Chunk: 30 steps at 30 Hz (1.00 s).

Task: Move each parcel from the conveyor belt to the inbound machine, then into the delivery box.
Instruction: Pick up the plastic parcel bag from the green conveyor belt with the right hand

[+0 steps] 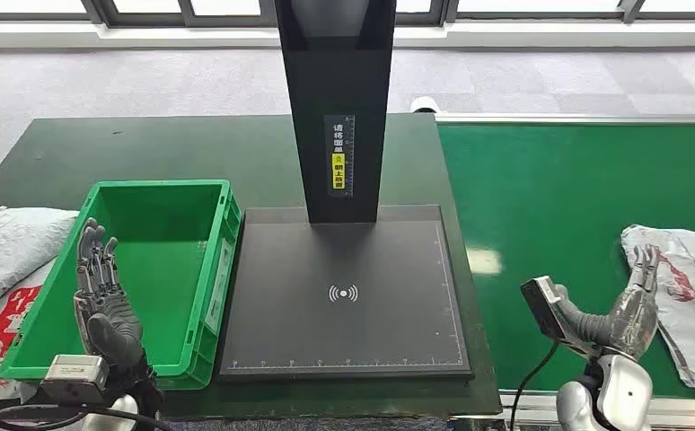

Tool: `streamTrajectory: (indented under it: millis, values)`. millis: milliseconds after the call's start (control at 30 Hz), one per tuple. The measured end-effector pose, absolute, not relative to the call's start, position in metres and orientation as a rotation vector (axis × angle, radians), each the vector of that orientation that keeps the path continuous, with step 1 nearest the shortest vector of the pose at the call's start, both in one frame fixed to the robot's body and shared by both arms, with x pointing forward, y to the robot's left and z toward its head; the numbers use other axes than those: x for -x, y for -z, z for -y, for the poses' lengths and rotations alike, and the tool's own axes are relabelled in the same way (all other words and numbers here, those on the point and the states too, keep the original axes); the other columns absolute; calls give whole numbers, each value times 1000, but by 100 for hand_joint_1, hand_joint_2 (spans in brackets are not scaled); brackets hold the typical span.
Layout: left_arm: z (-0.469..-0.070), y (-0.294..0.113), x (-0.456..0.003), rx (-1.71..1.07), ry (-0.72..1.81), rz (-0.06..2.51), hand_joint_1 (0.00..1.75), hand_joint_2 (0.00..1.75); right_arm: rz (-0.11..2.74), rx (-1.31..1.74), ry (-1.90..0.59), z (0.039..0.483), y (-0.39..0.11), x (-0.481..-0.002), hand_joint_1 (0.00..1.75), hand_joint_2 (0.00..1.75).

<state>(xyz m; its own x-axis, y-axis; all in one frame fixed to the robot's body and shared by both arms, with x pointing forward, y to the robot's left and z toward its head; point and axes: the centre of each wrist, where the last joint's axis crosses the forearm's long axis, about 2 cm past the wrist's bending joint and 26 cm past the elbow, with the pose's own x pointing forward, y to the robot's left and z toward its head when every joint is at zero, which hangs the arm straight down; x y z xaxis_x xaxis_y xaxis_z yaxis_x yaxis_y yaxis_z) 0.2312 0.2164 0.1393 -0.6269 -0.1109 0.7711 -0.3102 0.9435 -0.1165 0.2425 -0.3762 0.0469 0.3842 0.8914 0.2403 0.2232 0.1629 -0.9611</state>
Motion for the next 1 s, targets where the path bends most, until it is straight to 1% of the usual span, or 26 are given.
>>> streamTrajectory:
  millis: [67, 133, 267, 367, 633, 800, 1000]
  values:
    - [-216, -139, -231, -294, -304, 2243, 0, 0, 1063, 1350, -651, 381, -43, -242, 0, 175]
    - [-215, -138, -231, -286, -314, 2238, 0, 0, 961, 1344, -643, 396, -36, -240, 0, 175]
    - [-214, -135, -232, -267, -335, 2223, 0, 0, 779, 1332, -621, 454, -16, -225, 0, 175]
    - [-213, -132, -232, -261, -337, 2215, 0, 0, 702, 1312, -600, 479, -8, -213, 0, 175]
    - [-212, -130, -234, -252, -333, 2211, 0, 0, 553, 1241, -506, 503, 7, -196, 0, 175]
    - [-211, -132, -237, -248, -333, 2214, 0, 0, 500, 1200, -468, 507, 15, -183, 0, 175]
    - [-211, -131, -238, -247, -332, 2213, 0, 0, 477, 1181, -464, 508, 19, -178, 0, 175]
